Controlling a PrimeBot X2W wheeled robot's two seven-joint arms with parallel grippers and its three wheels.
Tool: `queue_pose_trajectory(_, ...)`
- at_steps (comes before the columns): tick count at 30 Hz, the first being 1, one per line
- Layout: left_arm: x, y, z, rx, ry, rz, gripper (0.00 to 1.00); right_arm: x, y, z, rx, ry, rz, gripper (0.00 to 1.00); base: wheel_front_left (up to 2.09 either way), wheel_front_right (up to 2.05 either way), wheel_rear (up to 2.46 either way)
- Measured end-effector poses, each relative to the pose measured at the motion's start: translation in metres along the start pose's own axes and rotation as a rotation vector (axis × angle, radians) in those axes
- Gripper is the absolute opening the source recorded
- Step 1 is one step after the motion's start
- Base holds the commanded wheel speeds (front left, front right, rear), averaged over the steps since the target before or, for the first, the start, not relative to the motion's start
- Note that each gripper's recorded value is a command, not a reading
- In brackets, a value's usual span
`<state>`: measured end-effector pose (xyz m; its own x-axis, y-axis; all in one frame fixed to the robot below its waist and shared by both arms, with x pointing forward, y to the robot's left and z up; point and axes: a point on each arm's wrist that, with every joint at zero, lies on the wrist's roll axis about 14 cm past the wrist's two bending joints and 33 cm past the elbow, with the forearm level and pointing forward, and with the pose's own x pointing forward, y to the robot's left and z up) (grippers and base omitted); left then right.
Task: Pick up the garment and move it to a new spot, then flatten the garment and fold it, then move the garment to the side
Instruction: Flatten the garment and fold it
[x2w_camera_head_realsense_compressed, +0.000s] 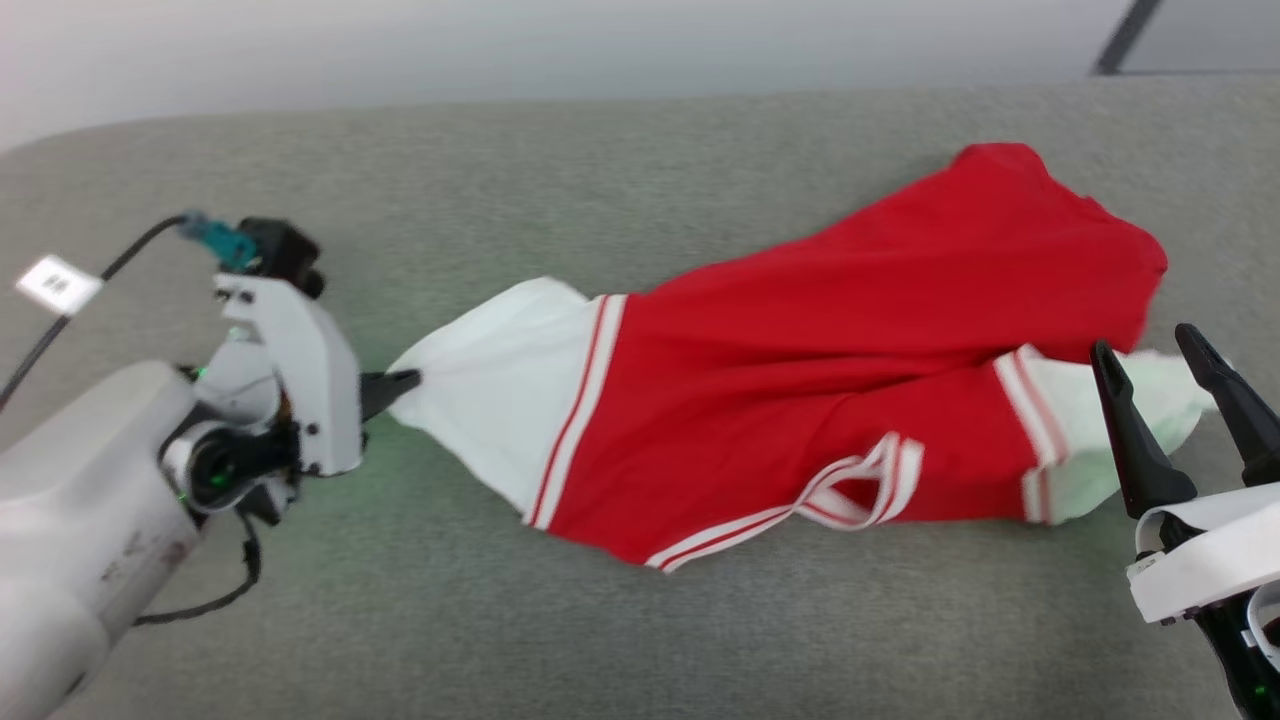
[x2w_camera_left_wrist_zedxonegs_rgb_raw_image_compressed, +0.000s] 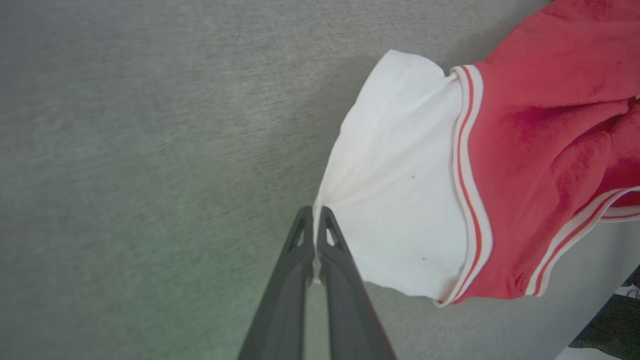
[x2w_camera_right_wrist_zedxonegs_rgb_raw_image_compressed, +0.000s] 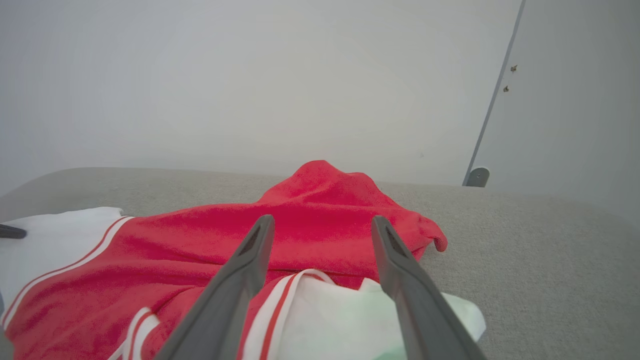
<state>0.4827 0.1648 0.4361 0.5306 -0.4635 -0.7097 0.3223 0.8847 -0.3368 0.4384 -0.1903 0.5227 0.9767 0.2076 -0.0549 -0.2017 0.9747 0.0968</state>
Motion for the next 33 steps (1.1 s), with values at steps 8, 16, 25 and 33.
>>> queue_pose_trajectory(8, -0.039, 0.040, -0.009, -0.085, -0.068, 0.115, 0.00, 0.007, 0.020, 0.009, -0.003, -0.009, 0.059, 1.00, 0.00, 0.00, 0.00)
queue_pose_trajectory(16, -0.032, 0.054, -0.012, -0.066, -0.056, 0.163, 0.00, 0.000, 0.005, 0.005, -0.006, 0.015, 0.015, 1.00, 0.00, 0.00, 0.00)
queue_pose_trajectory(25, -0.023, 0.048, -0.008, -0.065, -0.074, 0.144, 1.00, -0.006, -0.003, 0.002, -0.008, 0.030, -0.011, 1.00, 0.00, 0.00, 0.00)
queue_pose_trajectory(33, -0.046, 0.045, 0.004, -0.025, -0.208, 0.151, 1.00, -0.010, 0.008, 0.000, -0.027, 0.065, 0.030, 1.00, 0.00, 0.00, 0.00)
